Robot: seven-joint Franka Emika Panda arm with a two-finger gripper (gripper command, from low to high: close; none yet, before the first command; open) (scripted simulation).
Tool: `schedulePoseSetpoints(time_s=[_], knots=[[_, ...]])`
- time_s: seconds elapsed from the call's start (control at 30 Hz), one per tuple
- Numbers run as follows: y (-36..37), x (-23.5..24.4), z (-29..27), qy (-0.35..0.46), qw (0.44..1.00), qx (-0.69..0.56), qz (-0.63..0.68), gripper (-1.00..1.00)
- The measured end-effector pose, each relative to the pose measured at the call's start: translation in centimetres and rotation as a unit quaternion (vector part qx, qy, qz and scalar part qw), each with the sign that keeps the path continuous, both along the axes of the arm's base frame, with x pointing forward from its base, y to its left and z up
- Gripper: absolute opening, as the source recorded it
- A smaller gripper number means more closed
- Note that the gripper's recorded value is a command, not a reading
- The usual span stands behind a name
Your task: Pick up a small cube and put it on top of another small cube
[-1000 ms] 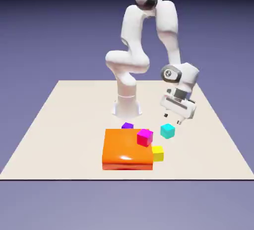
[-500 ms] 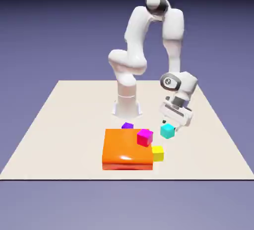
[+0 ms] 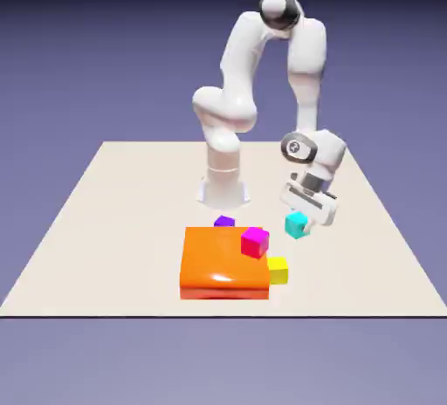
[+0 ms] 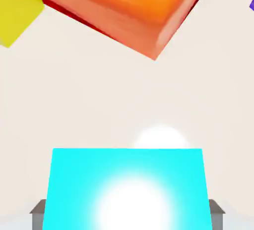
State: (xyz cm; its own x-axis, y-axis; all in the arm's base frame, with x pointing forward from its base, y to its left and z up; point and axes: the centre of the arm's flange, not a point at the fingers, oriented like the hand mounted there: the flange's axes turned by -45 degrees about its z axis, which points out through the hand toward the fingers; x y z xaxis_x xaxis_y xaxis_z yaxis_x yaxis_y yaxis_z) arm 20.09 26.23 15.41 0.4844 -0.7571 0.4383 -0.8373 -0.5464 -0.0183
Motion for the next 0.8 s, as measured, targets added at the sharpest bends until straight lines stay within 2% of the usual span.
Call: schedulePoseSetpoints(time_s=[0.3,0.47,0.67,0.73,0.8], knots=[[0.7,-1.0,3.0,0.01,1.0,0.001,-0.001,-1.0],[-1.6,8.3,7.6,0.008,0.989,0.0,-0.145,-1.0],[-10.2,19.1,15.3,0.009,0.943,0.004,-0.331,-1.0],[-11.6,20.1,16.3,0.01,0.935,0.005,-0.353,-1.0],[-12.1,20.2,14.7,0.009,0.935,0.002,-0.354,-1.0]])
